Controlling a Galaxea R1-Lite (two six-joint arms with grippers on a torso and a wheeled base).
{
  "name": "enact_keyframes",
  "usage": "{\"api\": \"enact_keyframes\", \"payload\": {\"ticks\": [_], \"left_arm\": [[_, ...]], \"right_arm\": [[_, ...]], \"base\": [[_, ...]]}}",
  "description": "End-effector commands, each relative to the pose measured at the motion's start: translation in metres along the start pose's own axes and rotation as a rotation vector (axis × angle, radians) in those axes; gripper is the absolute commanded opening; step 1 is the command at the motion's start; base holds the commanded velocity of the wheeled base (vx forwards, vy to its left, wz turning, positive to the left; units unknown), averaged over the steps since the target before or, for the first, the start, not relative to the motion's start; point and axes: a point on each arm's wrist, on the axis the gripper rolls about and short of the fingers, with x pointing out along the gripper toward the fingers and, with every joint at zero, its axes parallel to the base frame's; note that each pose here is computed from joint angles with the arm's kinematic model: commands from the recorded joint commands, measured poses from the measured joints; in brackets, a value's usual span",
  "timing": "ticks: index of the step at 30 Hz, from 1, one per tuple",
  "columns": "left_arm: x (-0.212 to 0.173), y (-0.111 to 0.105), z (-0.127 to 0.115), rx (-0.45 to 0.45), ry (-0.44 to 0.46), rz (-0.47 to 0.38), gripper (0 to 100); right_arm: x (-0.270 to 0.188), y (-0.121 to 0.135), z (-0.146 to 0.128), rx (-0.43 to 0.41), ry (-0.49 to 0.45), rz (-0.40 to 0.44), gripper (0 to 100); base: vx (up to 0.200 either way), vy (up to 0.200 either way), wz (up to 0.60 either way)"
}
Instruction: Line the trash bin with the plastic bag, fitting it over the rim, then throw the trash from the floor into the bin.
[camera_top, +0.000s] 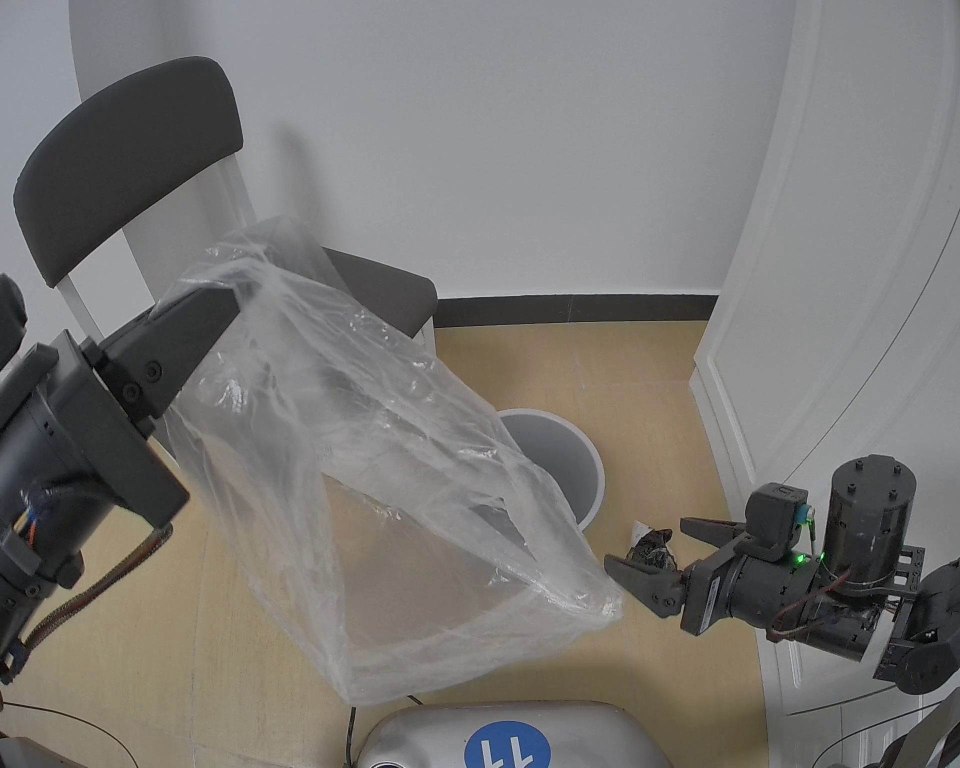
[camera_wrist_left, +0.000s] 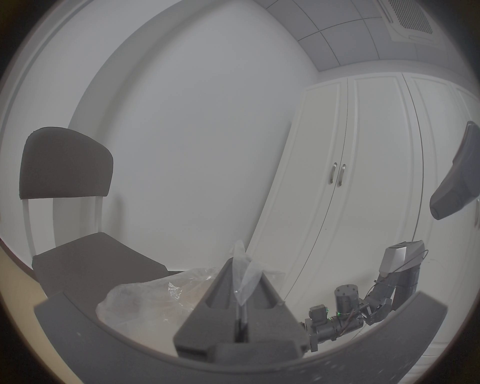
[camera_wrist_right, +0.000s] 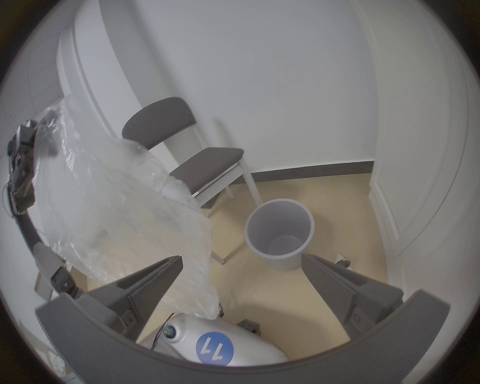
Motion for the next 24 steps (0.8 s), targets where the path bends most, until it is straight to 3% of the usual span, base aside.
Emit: {"api": "enact_keyframes", "payload": {"ticks": [1, 9, 16, 24], "left_arm": [[0.003, -0.001, -0.004, 0.003, 0.015, 0.002, 0], [0.003, -0.001, -0.004, 0.004, 0.014, 0.002, 0], [0.005, -0.001, -0.004, 0.005, 0.017, 0.005, 0], [0.005, -0.001, -0.005, 0.009, 0.019, 0.005, 0]], "right_arm": [[-0.012, 0.006, -0.007, -0.023, 0.021, 0.057, 100], [-0.012, 0.013, -0.026, -0.052, 0.108, 0.114, 100], [-0.032, 0.012, -0.017, -0.096, 0.04, 0.142, 100], [-0.045, 0.02, -0.024, -0.144, 0.06, 0.242, 100]], "base": [[0.0, 0.0, 0.0], [0.0, 0.0, 0.0], [0.0, 0.0, 0.0], [0.0, 0.0, 0.0]]}}
